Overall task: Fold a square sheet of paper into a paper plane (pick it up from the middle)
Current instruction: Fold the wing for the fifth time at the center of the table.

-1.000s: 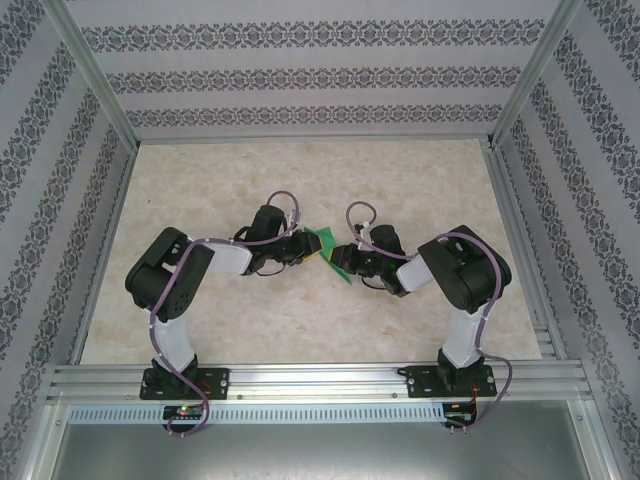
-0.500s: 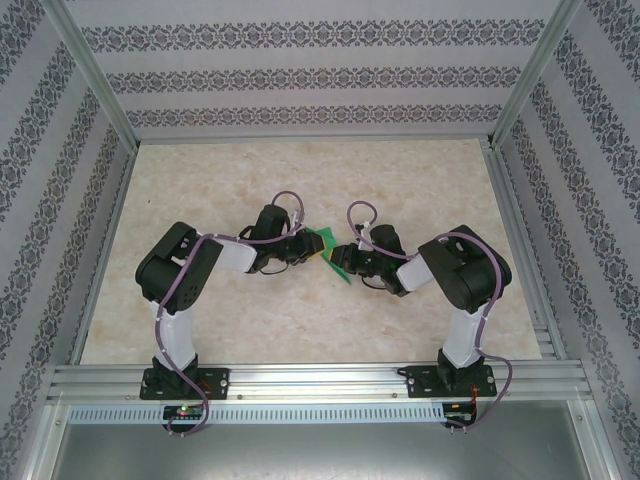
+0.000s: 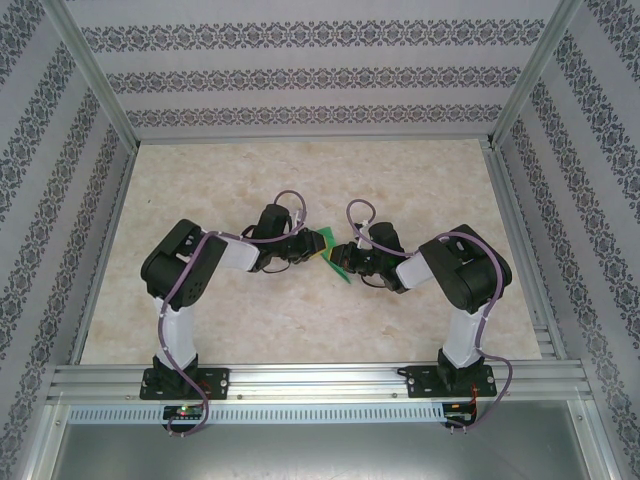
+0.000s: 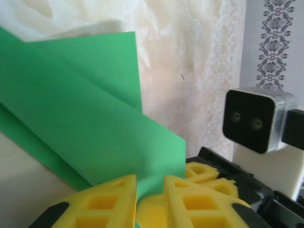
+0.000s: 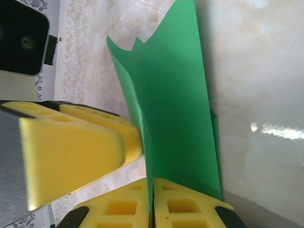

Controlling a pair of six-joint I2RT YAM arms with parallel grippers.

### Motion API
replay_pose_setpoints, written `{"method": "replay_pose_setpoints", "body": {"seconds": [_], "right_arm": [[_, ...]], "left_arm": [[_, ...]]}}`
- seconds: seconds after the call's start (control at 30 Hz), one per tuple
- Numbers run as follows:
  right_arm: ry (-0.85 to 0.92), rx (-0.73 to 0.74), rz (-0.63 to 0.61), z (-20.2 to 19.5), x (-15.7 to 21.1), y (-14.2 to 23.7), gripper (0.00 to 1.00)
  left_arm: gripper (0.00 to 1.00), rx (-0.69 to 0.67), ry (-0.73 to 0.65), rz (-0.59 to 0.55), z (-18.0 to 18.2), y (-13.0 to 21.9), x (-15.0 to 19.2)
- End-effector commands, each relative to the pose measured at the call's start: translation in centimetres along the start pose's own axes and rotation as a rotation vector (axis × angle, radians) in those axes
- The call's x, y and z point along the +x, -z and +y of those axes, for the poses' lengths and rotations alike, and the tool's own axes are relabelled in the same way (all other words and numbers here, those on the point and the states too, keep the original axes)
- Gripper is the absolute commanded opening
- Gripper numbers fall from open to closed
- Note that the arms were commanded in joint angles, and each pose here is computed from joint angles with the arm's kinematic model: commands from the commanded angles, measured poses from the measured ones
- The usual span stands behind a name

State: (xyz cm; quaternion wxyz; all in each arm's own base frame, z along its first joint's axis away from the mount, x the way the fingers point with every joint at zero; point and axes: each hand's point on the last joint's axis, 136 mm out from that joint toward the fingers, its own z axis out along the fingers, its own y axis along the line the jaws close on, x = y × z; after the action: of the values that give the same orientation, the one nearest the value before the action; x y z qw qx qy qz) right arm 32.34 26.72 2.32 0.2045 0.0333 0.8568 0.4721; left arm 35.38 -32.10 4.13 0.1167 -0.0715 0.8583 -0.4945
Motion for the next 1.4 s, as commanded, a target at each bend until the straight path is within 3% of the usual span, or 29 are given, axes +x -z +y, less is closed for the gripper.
{"method": "replay_pose_setpoints", "body": {"seconds": [0.0,0.4,1.03,1.37], "right_arm": [[-0.048,0.119,0.062,-3.4,2.1,0.1,0.12],[-0.012,0.089,0.062,-1.2,1.3,0.9,0.20],[0.083,0.148,0.073,0.2,0.7,2.5,0.25],[0.044,0.152,0.076,-1.0,1.4,2.4,0.11]], "left_arm": [[0.21,0.023,-0.048,0.010,-0.9,-0.6,-0.1],[0.19,-0.045,-0.020,0.018,0.8,-0.8,0.2],[0.17,-0.127,0.037,0.035,2.2,-1.3,0.1],[0.18,-0.070,-0.010,0.030,0.0,-0.8,-0.4]]}}
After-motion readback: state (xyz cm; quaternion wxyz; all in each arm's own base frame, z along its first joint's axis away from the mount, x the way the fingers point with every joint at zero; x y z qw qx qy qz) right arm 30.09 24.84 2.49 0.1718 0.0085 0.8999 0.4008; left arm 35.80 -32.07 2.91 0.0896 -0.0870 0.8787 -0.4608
